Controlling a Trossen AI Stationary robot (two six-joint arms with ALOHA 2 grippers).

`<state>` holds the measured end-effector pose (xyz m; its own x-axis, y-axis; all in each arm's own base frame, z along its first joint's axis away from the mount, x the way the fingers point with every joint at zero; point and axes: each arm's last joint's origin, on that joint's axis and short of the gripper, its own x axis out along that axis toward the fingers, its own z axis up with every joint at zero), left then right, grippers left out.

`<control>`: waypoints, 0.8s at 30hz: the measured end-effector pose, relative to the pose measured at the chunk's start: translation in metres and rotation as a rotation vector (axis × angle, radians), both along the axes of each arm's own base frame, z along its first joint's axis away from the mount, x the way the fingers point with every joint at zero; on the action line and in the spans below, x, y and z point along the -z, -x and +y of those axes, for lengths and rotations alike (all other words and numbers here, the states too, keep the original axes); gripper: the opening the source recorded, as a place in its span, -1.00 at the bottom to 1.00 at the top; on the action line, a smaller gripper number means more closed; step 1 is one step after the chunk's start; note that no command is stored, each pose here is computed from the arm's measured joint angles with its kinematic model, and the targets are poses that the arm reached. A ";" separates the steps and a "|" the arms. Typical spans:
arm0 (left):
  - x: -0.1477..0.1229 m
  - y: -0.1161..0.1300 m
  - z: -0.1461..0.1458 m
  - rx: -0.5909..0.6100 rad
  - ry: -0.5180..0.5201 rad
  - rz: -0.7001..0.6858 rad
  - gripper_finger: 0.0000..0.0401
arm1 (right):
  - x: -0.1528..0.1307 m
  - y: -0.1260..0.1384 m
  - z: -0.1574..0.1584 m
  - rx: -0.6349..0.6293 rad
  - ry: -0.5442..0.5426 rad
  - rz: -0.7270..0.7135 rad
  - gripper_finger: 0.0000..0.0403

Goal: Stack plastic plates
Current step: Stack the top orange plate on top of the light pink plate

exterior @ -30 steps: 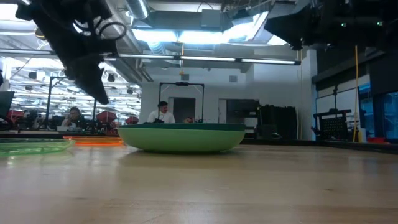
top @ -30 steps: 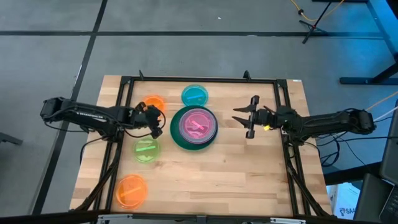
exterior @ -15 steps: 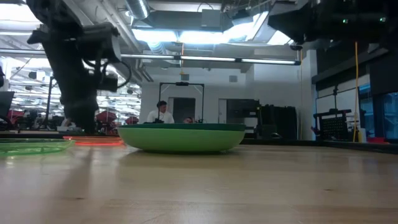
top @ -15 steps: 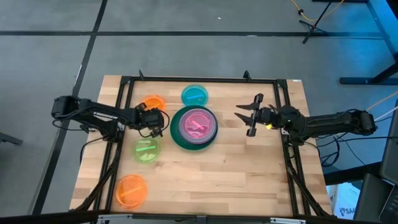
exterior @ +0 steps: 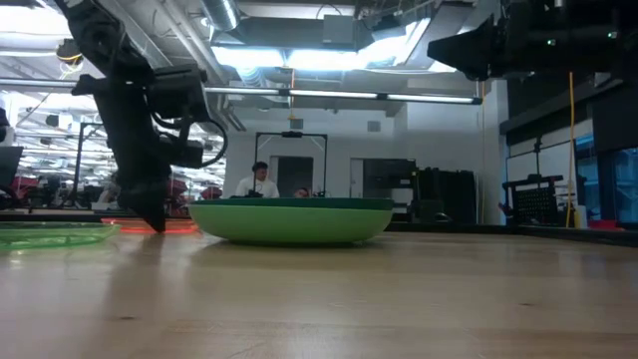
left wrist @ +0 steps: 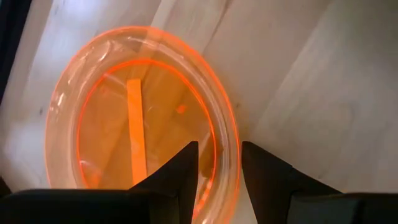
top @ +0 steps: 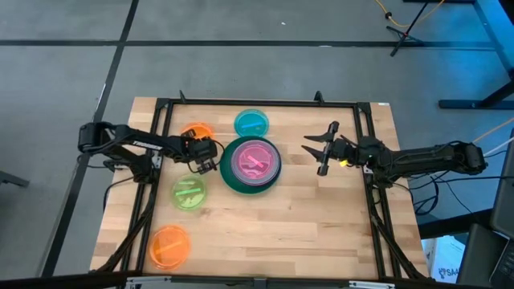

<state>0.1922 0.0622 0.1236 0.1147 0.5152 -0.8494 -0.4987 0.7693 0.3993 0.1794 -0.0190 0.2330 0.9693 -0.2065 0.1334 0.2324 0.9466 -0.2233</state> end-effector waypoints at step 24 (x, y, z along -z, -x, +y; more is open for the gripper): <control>-0.023 -0.016 -0.008 0.028 -0.035 -0.049 -0.99 | -0.005 0.001 0.000 0.033 0.201 -0.013 -0.28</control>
<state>0.2079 0.0542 0.1466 0.1699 0.5402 -0.8242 -0.4970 0.7692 0.4017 0.1785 -0.0189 0.2382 0.9605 -0.2060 0.1872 0.2665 0.8750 -0.4042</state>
